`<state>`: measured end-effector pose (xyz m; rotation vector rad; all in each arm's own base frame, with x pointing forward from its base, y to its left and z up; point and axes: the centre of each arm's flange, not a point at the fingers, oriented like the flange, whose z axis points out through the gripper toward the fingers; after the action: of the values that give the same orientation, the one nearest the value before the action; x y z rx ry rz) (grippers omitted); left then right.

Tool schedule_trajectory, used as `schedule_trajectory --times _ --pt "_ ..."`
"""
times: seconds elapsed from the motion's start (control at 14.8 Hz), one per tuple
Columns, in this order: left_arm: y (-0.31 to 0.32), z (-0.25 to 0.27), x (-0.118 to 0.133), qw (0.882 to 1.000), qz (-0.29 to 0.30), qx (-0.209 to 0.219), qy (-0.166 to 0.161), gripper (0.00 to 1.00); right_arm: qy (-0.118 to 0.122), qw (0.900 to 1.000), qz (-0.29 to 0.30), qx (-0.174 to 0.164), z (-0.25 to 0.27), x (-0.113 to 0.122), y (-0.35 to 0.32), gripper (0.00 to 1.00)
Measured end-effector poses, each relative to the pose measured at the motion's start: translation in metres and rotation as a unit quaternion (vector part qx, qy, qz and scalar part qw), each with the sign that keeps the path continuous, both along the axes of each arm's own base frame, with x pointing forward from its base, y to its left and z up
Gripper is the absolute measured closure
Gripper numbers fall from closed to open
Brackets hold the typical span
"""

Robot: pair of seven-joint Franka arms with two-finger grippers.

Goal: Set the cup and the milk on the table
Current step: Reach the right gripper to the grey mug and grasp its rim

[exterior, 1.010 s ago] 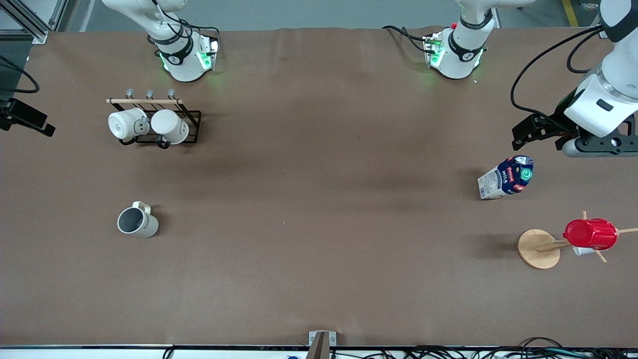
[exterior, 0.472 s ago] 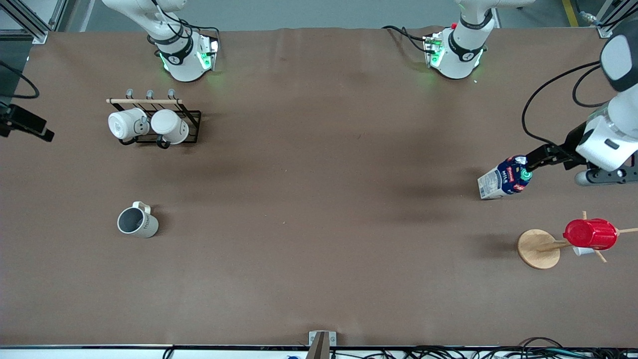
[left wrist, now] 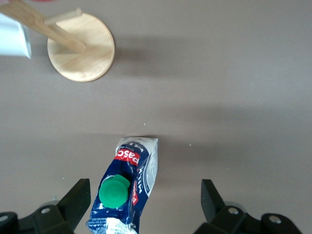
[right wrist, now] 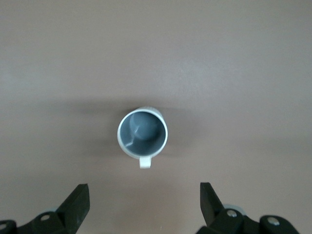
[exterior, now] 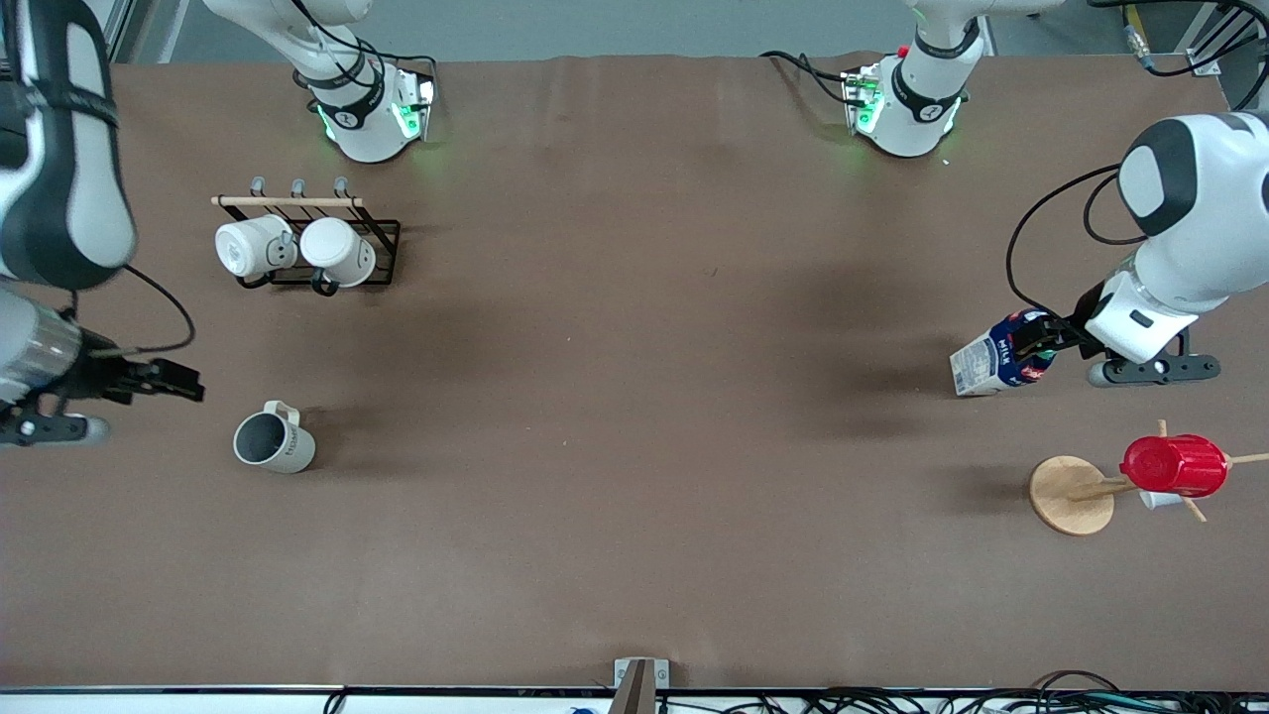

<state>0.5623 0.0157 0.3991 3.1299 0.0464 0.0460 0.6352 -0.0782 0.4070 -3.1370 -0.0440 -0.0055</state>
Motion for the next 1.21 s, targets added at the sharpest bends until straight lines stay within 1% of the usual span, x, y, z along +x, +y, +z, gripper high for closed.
schedule_trajectory --times 0.27,0.4,0.67,0.81,0.88,0.94,1.01,1.08,1.21 --pt "0.014 -0.015 -0.003 1.000 -0.005 0.002 0.004 0.00 -0.028 0.999 0.025 -0.011 -0.091 0.002 -0.012 0.00" --pt "0.020 -0.025 -0.005 1.000 -0.012 0.003 0.006 0.00 -0.030 0.999 0.029 -0.014 -0.120 -0.001 -0.022 0.00" --pt "0.029 -0.044 -0.012 0.999 -0.039 0.003 0.019 0.00 -0.032 0.999 0.034 -0.015 -0.145 0.001 -0.021 0.03" --pt "0.029 -0.052 -0.013 0.999 -0.047 0.004 0.022 0.00 -0.030 0.999 0.036 -0.014 -0.153 0.001 -0.018 0.12" --pt "0.029 -0.055 -0.013 0.999 -0.047 0.004 0.022 0.00 -0.029 0.999 0.037 -0.014 -0.157 0.001 -0.017 0.13" --pt "0.029 -0.059 -0.013 0.999 -0.047 0.004 0.022 0.00 -0.027 0.999 0.037 -0.014 -0.160 0.001 -0.017 0.19" --pt "0.029 -0.063 -0.013 0.999 -0.046 0.004 0.021 0.00 -0.025 0.999 0.037 -0.013 -0.163 0.000 -0.016 0.28" --pt "0.029 -0.067 -0.013 0.999 -0.046 0.004 0.019 0.02 -0.023 0.999 0.038 -0.013 -0.166 0.000 -0.016 0.42" --pt "0.029 -0.075 -0.015 0.999 -0.044 0.003 0.014 0.03 -0.022 0.999 0.038 -0.013 -0.168 0.000 -0.015 0.63"
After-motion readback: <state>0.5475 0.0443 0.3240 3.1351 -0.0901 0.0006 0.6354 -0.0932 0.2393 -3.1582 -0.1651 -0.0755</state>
